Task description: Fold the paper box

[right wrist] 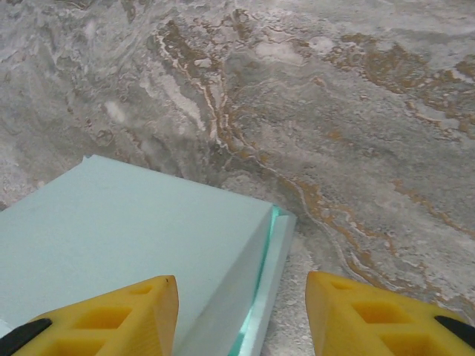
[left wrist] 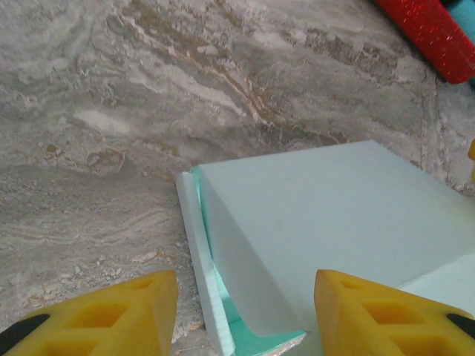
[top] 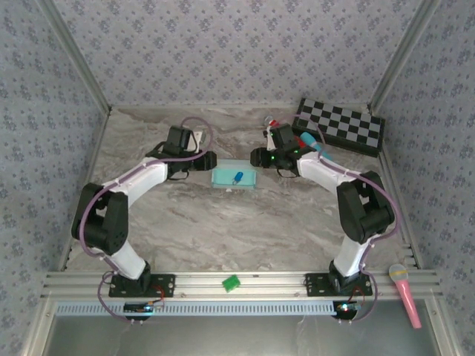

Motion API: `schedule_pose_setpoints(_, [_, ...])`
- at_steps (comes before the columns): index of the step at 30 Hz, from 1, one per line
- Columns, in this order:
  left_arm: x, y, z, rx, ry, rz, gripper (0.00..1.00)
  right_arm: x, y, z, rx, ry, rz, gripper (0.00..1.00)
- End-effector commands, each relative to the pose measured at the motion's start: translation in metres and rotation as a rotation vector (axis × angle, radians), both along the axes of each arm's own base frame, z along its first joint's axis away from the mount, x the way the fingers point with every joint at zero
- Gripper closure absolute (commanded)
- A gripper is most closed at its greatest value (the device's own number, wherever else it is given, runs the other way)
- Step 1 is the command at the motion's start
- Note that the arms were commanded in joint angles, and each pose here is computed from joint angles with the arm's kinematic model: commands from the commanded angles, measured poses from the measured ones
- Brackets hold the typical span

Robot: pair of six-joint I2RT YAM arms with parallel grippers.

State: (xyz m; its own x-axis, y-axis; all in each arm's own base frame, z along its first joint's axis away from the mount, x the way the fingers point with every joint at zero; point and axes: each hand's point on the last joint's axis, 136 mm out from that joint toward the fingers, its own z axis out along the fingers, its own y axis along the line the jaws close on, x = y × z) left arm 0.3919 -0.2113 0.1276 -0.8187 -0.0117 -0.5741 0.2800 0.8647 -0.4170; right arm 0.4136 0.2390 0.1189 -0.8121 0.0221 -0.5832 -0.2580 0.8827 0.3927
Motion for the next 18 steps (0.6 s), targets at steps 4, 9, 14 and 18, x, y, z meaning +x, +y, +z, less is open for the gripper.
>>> schedule_pose_setpoints(4, [0.000, -0.010, -0.007, -0.008, 0.029, -0.043, 0.49, -0.004, 0.005, -0.010, -0.039, 0.036, 0.035, 0.50])
schedule_pose_setpoints(9, [-0.004, -0.010, -0.025, 0.001, 0.066, -0.031, 0.50, -0.006, 0.004, -0.025, -0.059, 0.065, 0.038, 0.50])
schedule_pose_setpoints(14, [-0.008, -0.011, -0.039, -0.003, 0.088, -0.019, 0.51, -0.007, 0.005, -0.039, -0.064, 0.095, 0.043, 0.51])
schedule_pose_setpoints(18, [-0.011, -0.013, -0.049, -0.003, 0.111, -0.015, 0.52, -0.009, 0.007, -0.049, -0.068, 0.117, 0.048, 0.51])
